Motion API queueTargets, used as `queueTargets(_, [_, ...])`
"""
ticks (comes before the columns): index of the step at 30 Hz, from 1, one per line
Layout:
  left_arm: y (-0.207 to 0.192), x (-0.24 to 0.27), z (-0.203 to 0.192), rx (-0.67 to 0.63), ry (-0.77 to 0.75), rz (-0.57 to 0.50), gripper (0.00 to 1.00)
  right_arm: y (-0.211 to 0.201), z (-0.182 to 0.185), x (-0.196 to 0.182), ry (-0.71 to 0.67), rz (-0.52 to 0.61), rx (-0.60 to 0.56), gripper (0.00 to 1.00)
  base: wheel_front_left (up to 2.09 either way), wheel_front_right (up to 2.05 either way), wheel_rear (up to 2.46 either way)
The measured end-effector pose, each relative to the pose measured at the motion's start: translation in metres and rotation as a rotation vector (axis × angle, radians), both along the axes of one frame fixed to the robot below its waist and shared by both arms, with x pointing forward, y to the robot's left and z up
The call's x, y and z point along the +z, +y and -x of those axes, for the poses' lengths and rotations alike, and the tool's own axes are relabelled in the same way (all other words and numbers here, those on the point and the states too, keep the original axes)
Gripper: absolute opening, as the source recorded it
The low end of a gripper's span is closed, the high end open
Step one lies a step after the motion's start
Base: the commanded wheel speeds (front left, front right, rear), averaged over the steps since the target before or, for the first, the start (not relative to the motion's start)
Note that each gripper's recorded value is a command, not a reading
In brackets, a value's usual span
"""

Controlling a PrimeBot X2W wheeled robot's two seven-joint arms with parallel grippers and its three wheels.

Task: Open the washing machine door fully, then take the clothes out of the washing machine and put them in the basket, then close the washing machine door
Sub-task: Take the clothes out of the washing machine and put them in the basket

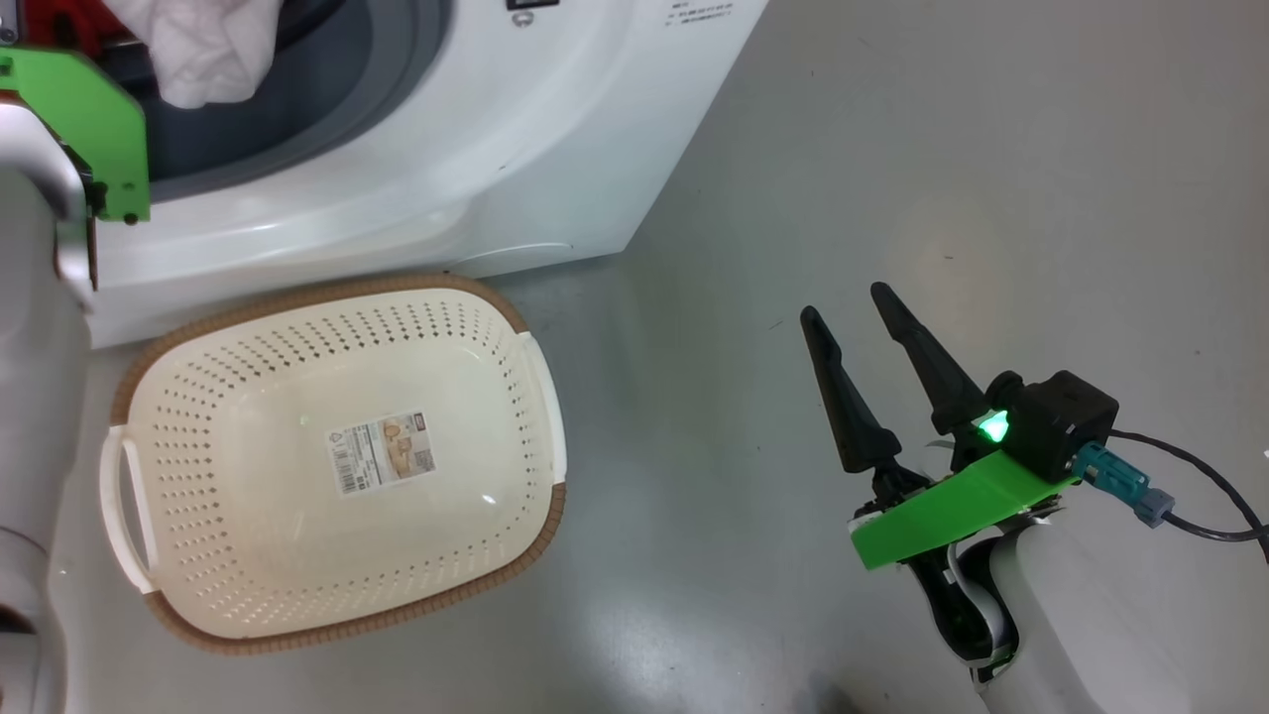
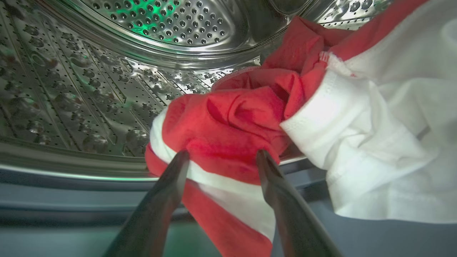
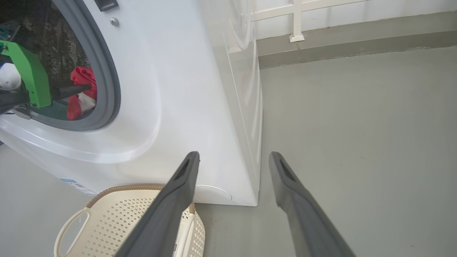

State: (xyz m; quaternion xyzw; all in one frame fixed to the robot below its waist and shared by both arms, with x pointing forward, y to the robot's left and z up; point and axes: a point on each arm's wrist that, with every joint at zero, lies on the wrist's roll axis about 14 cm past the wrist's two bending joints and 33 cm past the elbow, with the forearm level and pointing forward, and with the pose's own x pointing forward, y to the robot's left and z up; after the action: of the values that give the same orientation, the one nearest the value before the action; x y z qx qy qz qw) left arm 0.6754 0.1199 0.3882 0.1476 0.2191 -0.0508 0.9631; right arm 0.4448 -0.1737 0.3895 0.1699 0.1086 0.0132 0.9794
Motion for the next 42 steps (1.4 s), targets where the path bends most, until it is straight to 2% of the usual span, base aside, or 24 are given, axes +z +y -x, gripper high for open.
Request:
queueTargets(6, [-0.001,-0.006,-0.001,0.001,0.012,-0.016,1.0,-0.001,0.001,-0.001,0.003,0.004,-0.002,1.0,0.0,0.0,0.0])
queueTargets(7, [0.0,-0.007,-0.001,0.002,0.012,-0.019,0.94,-0.002,0.001,-0.001,0.003,0.004,-0.002,1.0,0.0,0.0,0.0])
queueTargets(8, [0.0,-0.007,-0.001,0.003,0.013,-0.022,0.81,-0.002,0.001,-0.001,0.003,0.004,-0.003,1.0,0.0,0.0,0.0])
queueTargets(9, [0.0,-0.008,-0.001,0.003,0.02,-0.026,0.56,-0.002,0.001,0.0,0.003,0.005,-0.003,1.0,0.0,0.0,0.0])
queueTargets(10, [0.0,-0.009,-0.001,0.003,0.023,-0.028,0.47,-0.002,0.002,0.0,0.003,0.005,-0.004,1.0,0.0,0.0,0.0])
queueTargets(11, [0.0,-0.009,-0.001,0.002,0.024,-0.031,0.42,-0.002,0.002,0.0,0.003,0.006,-0.004,1.0,0.0,0.0,0.0])
queueTargets(13, [0.002,-0.009,-0.001,0.004,0.027,-0.036,0.09,-0.003,0.002,0.0,0.003,0.007,-0.005,1.0,0.0,0.0,0.0])
queueTargets(14, [0.003,-0.009,-0.002,0.005,0.027,-0.039,0.0,-0.003,0.002,0.0,0.003,0.007,-0.006,1.0,0.0,0.0,0.0])
queueTargets(21, [0.011,-0.002,-0.006,0.017,0.015,-0.036,0.0,-0.004,0.001,0.001,-0.001,0.007,-0.009,1.0,0.0,0.0,0.0])
queueTargets(32, [0.008,0.04,-0.001,0.031,-0.141,0.204,0.0,0.005,-0.01,0.017,-0.052,-0.009,0.011,1.0,0.0,0.0,0.0])
queueTargets(42, [0.008,0.063,0.022,0.051,-0.202,0.391,0.0,0.013,-0.014,0.033,-0.097,-0.008,0.032,1.0,0.0,0.0,0.0])
